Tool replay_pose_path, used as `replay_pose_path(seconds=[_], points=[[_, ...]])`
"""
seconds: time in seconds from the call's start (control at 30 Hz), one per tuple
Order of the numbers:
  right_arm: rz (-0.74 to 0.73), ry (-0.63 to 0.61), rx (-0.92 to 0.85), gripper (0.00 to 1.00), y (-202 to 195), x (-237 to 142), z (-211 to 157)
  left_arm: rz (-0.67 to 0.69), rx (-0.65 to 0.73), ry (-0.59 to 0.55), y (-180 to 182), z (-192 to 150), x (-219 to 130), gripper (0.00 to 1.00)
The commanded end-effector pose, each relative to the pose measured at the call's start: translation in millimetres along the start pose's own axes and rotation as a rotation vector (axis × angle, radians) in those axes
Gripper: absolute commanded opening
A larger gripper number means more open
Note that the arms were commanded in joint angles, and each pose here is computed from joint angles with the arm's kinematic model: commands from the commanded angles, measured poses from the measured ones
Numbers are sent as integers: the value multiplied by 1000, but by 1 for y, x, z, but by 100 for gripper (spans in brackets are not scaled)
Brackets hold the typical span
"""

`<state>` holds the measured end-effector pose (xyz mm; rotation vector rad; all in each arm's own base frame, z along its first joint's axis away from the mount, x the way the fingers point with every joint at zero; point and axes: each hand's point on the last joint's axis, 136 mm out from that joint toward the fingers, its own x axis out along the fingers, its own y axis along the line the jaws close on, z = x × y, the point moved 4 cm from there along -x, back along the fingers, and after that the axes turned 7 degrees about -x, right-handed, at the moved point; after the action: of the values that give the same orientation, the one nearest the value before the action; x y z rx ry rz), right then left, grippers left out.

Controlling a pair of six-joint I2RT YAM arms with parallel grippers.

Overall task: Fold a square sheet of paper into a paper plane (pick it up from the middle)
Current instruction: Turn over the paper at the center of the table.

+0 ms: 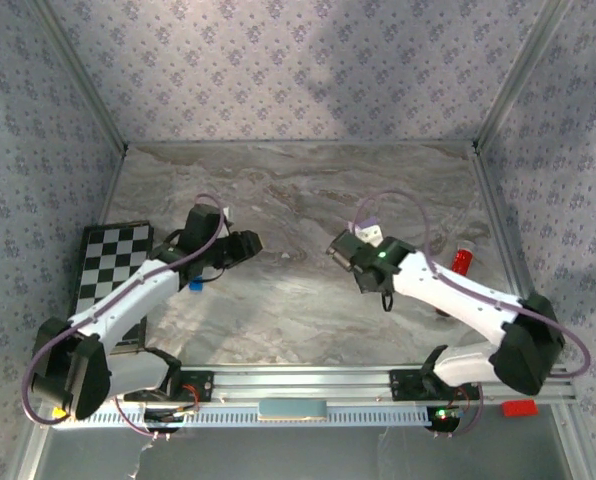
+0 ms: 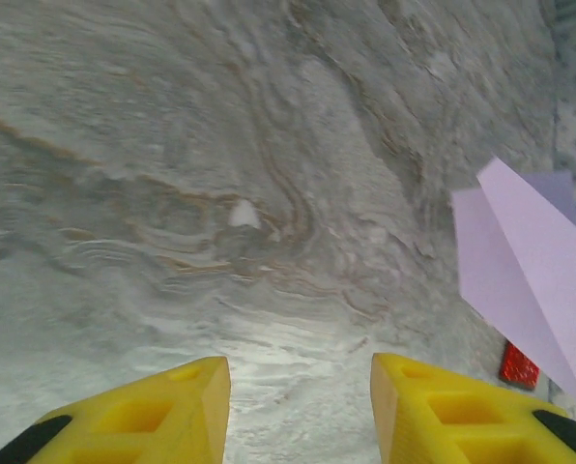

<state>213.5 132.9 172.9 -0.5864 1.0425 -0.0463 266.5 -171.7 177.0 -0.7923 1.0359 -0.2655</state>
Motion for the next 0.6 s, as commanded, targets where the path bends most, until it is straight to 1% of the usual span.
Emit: replay_pose_path(seconds=[0.0, 0.17, 0.3, 0.43, 0.57], points=[[-247, -10, -102, 4, -6, -3, 1, 52, -42, -77, 14, 7, -14, 43], [-300, 12, -305, 4, 55, 6, 5, 82, -81, -144, 28, 12, -28, 44], [-290, 7, -453, 4, 114, 10, 8, 96, -112, -167, 38, 14, -34, 44], [-176, 1, -489, 9, 160, 12, 4, 96, -133, -193, 43, 16, -41, 45], [-14, 3, -429, 17, 179, 11, 4, 99, -145, -209, 47, 18, -46, 45]])
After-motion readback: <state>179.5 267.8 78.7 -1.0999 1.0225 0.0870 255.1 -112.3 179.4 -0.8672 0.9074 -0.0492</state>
